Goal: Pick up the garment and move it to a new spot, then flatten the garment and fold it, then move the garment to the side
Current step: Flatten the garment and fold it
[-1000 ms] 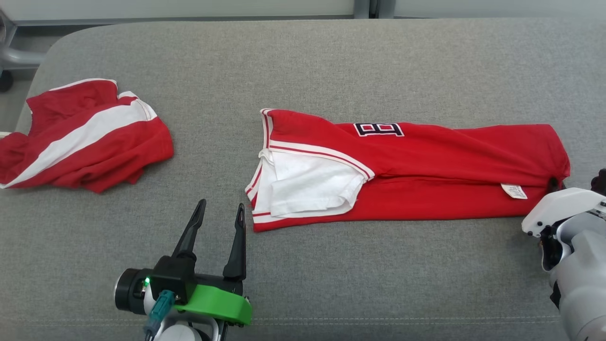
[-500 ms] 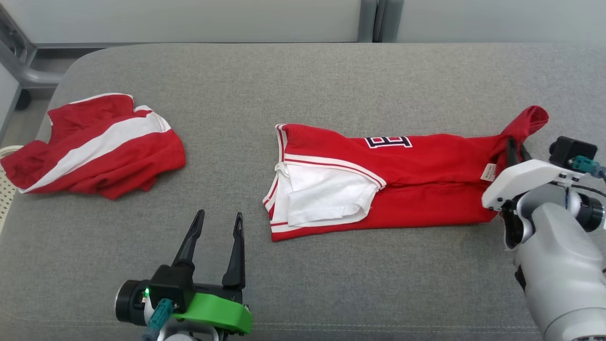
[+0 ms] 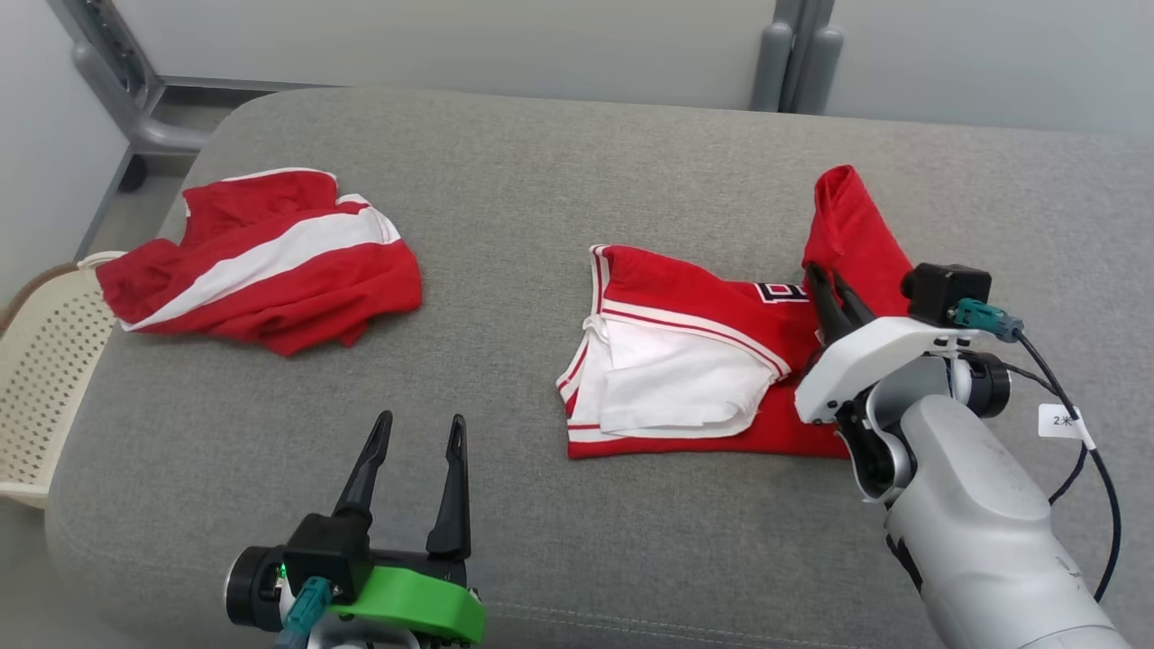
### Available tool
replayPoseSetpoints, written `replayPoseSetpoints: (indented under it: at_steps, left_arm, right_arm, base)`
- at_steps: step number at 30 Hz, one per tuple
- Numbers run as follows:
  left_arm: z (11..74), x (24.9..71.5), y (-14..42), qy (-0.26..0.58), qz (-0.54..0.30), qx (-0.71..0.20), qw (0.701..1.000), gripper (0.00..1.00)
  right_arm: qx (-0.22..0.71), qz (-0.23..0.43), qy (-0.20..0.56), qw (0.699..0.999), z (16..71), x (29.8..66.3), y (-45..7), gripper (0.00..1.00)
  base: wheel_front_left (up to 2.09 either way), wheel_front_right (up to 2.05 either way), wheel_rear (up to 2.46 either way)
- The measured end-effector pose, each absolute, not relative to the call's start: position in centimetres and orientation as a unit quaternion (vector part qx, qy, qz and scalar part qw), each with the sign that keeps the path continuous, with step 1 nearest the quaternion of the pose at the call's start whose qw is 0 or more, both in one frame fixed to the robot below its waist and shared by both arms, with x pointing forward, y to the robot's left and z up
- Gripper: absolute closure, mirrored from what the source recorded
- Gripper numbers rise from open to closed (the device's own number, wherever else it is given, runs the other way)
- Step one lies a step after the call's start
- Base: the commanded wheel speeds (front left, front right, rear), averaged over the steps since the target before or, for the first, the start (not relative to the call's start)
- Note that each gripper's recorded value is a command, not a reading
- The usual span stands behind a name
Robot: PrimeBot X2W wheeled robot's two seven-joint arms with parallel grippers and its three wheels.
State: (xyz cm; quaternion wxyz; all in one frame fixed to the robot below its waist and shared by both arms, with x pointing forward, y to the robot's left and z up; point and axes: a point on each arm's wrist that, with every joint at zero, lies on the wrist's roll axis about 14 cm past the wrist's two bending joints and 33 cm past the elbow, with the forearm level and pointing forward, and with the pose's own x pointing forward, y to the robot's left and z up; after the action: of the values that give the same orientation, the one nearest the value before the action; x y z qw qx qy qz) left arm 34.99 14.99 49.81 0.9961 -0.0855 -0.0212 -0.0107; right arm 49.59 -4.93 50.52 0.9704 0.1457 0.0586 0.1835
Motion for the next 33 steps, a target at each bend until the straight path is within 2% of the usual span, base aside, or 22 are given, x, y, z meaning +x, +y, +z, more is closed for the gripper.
replayPoseSetpoints:
  at_steps: [15,21,30,31,33]
  left_arm:
    - [49.8,32.2,19.0,-0.024,0.061,-0.086,0.994,0.00]
    - [49.9,31.5,20.2,-0.026,0.083,-0.082,0.993,0.00]
    - [49.8,31.2,20.8,-0.023,0.094,-0.080,0.992,0.00]
    - [49.8,31.3,20.7,-0.023,0.093,-0.080,0.992,0.00]
    - [49.8,31.3,20.7,-0.023,0.092,-0.080,0.992,0.00]
  right_arm:
    - [0.160,0.311,0.098,0.932,49.3,47.1,6.4,1.00]
    - [0.166,0.334,0.131,0.918,47.7,46.2,8.9,1.00]
    - [0.160,0.342,0.180,0.908,44.8,45.1,9.9,1.00]
    - [0.162,0.341,0.183,0.908,44.7,45.0,9.9,0.98]
    - [0.169,0.342,0.188,0.905,44.6,44.8,10.1,0.55]
  base:
    - [0.00,0.00,0.00]
    - [0.00,0.00,0.00]
    - [0.00,0.00,0.00]
    - [0.00,0.00,0.00]
    - [0.00,0.00,0.00]
